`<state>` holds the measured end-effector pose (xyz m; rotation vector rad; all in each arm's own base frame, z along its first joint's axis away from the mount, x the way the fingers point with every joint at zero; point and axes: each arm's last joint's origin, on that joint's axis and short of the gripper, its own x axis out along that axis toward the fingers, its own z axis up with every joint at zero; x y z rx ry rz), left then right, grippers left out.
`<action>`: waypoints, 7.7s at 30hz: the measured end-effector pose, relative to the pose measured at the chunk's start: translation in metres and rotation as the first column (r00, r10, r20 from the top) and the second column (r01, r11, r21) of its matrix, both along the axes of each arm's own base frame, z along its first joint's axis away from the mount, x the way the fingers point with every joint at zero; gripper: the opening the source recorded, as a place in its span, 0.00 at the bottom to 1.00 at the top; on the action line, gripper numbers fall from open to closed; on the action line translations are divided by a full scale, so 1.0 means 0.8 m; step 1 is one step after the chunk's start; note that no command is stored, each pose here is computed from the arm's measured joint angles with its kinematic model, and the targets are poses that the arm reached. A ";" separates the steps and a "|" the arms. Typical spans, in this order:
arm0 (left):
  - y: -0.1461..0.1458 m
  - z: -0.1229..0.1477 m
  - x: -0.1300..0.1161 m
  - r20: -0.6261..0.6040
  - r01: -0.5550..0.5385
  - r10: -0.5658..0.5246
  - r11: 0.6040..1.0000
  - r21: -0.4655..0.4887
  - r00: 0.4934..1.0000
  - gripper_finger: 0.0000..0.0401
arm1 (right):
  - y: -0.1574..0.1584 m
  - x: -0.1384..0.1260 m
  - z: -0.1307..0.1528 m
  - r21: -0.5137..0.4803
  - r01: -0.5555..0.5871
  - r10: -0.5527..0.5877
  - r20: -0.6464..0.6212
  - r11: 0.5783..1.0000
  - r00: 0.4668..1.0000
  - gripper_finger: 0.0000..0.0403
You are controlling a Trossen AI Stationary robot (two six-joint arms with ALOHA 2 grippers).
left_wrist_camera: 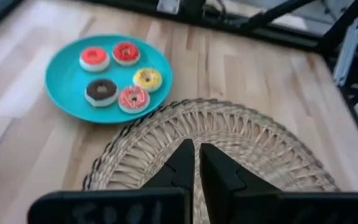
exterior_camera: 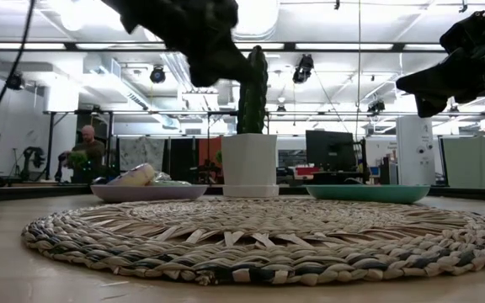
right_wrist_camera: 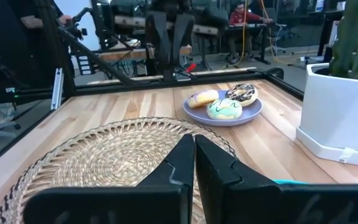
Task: Pick & Place donuts
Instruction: Return to Home Position
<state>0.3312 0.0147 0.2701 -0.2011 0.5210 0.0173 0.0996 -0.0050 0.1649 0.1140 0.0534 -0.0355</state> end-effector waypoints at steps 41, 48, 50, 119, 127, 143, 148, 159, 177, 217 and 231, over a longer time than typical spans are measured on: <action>-0.001 0.061 -0.057 0.361 -0.019 0.035 0.999 -0.048 0.932 0.00 | 0.000 0.000 -0.001 0.000 0.001 -0.001 -0.006 1.000 1.000 0.02; -0.001 0.060 -0.057 0.361 -0.023 0.048 0.997 -0.073 0.931 0.00 | 0.000 0.000 -0.001 0.000 0.001 -0.001 -0.006 1.000 1.000 0.02; -0.001 0.060 -0.059 0.362 -0.022 0.047 0.997 -0.072 0.931 0.00 | 0.000 0.000 -0.001 0.000 0.000 0.000 -0.006 1.000 1.000 0.02; -0.019 -0.107 -0.287 0.560 0.037 0.020 0.995 -0.090 0.828 0.00 | 0.000 0.000 -0.001 0.000 0.001 -0.001 -0.006 1.000 1.000 0.02; -0.019 -0.116 -0.290 0.552 0.035 0.018 0.996 -0.086 0.834 0.00 | 0.000 0.000 -0.001 0.000 0.001 -0.001 -0.006 1.000 1.000 0.02; -0.018 -0.127 -0.293 0.522 0.000 0.024 0.999 -0.046 0.852 0.00 | 0.000 0.000 0.000 0.000 0.000 0.000 -0.006 1.000 1.000 0.02; -0.018 -0.128 -0.293 0.517 -0.009 0.019 1.000 -0.023 0.856 0.00 | 0.000 0.000 0.000 0.000 0.001 -0.001 -0.005 1.000 1.000 0.02; -0.018 -0.128 -0.293 0.517 -0.016 0.023 1.000 -0.019 0.856 0.00 | 0.000 0.000 0.000 0.000 0.001 -0.001 -0.006 1.000 1.000 0.02; -0.018 -0.128 -0.292 0.522 -0.016 0.023 1.000 -0.019 0.853 0.00 | 0.000 0.000 0.000 0.000 0.001 -0.001 -0.006 1.000 1.000 0.02; -0.018 -0.128 -0.292 0.523 -0.015 0.023 1.000 -0.020 0.852 0.00 | 0.000 0.000 0.000 0.000 0.001 -0.001 -0.006 1.000 1.000 0.02; -0.018 -0.128 -0.292 0.522 -0.015 0.023 1.000 -0.020 0.853 0.00 | 0.000 0.000 0.000 0.000 0.001 -0.001 -0.005 1.000 1.000 0.02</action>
